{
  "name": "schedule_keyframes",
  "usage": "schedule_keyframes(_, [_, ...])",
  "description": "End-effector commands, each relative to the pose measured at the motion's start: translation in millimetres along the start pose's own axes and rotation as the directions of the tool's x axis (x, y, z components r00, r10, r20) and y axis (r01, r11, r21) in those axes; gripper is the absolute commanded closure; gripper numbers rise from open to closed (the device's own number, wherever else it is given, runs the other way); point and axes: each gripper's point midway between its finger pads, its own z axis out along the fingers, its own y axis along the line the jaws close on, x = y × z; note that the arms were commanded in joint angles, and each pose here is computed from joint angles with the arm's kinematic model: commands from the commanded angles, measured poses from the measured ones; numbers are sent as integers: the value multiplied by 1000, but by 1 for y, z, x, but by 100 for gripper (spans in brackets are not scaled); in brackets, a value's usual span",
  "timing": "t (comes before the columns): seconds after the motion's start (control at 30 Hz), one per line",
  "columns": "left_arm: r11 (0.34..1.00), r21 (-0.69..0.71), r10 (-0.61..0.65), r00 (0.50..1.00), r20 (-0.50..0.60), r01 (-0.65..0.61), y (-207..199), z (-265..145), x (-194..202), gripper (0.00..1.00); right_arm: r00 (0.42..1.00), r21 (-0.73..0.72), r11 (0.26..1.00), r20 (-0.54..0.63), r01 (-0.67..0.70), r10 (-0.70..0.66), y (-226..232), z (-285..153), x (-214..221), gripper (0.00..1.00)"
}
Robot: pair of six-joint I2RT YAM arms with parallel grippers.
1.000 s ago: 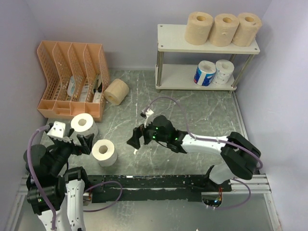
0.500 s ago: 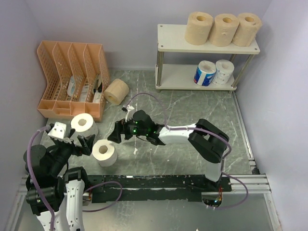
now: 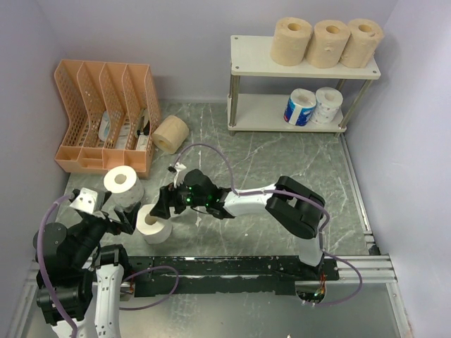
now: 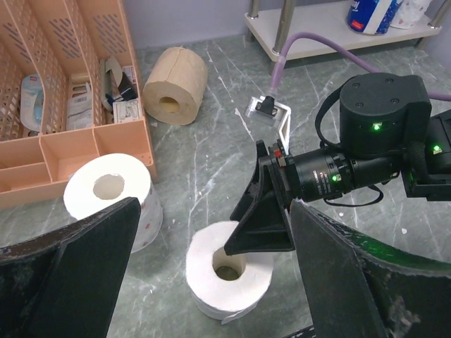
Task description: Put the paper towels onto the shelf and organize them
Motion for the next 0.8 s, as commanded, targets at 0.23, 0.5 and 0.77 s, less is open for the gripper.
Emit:
schedule_keyframes(0.23, [1000, -22, 5, 999, 42, -4, 1, -4, -7, 1, 997, 33, 998, -69, 49, -47, -7, 9, 13, 66])
schedule_keyframes(0.5, [1000, -28, 5, 999, 46, -3, 2, -5, -7, 1, 998, 47, 999, -66, -8, 11, 5, -1, 2, 100])
schedule_keyframes(0.77, [998, -61, 8, 997, 71, -4, 4, -10, -10, 1, 984, 232, 968, 127, 92, -124, 44, -72, -119, 100])
